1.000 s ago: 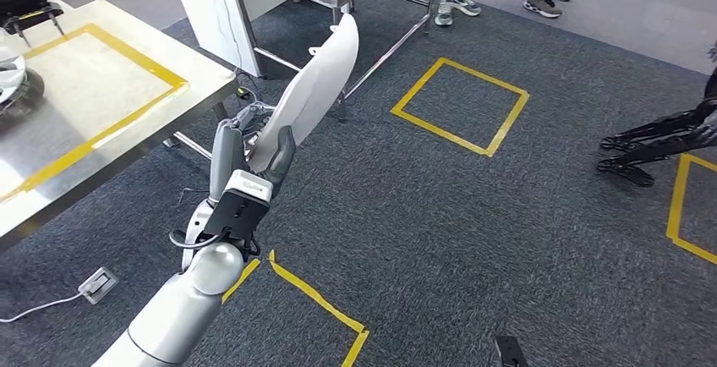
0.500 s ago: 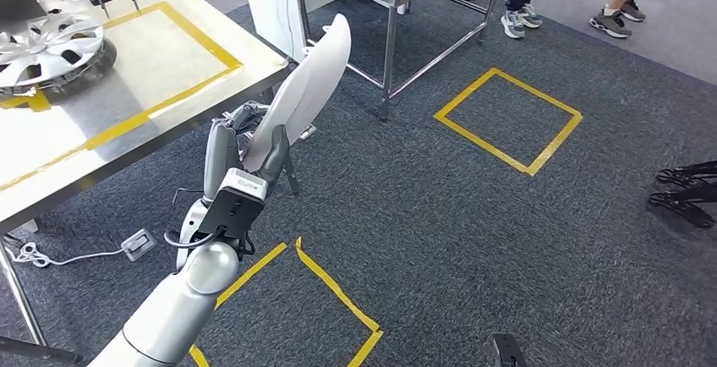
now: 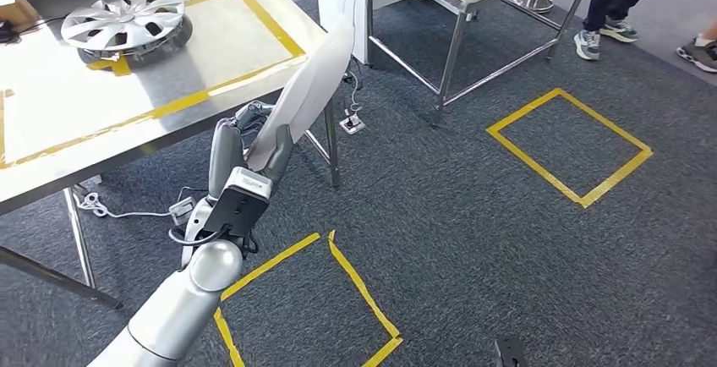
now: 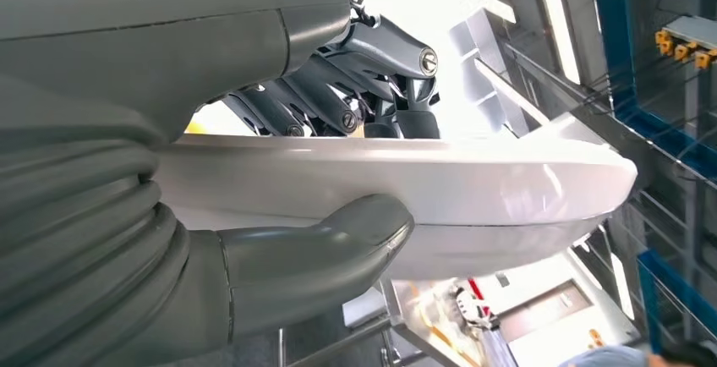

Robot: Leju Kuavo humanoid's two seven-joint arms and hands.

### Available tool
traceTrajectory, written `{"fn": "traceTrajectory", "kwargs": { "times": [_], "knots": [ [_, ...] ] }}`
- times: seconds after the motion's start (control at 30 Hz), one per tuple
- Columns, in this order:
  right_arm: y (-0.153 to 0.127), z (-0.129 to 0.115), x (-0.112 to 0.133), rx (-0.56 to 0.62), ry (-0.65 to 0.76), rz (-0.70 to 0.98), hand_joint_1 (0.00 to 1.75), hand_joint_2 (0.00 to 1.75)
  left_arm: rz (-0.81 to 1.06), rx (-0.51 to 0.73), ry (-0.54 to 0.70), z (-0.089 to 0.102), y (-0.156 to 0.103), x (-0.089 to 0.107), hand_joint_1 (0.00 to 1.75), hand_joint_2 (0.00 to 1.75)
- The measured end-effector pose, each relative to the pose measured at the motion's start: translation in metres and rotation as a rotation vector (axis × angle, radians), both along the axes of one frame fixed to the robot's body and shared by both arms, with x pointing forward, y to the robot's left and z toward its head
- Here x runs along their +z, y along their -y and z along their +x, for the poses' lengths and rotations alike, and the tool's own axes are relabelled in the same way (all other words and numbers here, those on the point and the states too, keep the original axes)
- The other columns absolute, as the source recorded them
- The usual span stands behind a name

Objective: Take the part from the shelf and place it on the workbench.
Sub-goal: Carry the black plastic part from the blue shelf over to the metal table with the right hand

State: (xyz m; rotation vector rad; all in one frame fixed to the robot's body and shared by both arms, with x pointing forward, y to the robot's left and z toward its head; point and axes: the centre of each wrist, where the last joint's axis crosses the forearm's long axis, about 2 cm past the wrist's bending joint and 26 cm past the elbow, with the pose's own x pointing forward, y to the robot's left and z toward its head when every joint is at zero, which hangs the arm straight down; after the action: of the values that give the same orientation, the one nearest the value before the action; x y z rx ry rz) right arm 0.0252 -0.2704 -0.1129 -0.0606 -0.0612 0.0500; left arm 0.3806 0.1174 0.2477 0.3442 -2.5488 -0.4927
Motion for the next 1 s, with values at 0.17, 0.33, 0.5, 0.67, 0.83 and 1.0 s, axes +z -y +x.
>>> {"fn": "traceTrajectory", "kwargs": {
  "times": [0.17, 0.33, 0.5, 0.67, 0.83, 1.0],
  "knots": [
    [-0.0006, -0.0001, 0.0000, 0.000, 0.003, 0.001, 0.00, 0.00, 0.005, 0.005, 0.000, 0.0004, -0.0029, -0.0019, 1.75, 1.75],
    [-0.0006, -0.0010, -0.0001, 0.000, 0.002, 0.002, 0.00, 0.00, 0.009, 0.009, -0.011, -0.0002, -0.0053, -0.0066, 1.75, 1.75],
    [-0.0006, -0.0003, 0.0000, 0.001, 0.003, 0.002, 0.00, 0.00, 0.008, 0.010, -0.005, 0.0005, -0.0054, -0.0050, 1.75, 1.75],
    [-0.0006, 0.0016, 0.0002, 0.004, 0.006, 0.002, 0.00, 0.00, 0.005, 0.011, -0.002, 0.0012, -0.0056, -0.0035, 1.75, 1.75],
    [0.0005, -0.0007, -0.0001, 0.004, -0.002, 0.000, 0.00, 0.00, 0.006, 0.011, -0.007, 0.0009, -0.0052, -0.0057, 1.75, 1.75],
    [0.0005, 0.0007, 0.0000, 0.003, 0.000, -0.001, 0.00, 0.00, 0.011, 0.022, 0.019, 0.0019, -0.0041, -0.0029, 1.75, 1.75]
  ]
}}
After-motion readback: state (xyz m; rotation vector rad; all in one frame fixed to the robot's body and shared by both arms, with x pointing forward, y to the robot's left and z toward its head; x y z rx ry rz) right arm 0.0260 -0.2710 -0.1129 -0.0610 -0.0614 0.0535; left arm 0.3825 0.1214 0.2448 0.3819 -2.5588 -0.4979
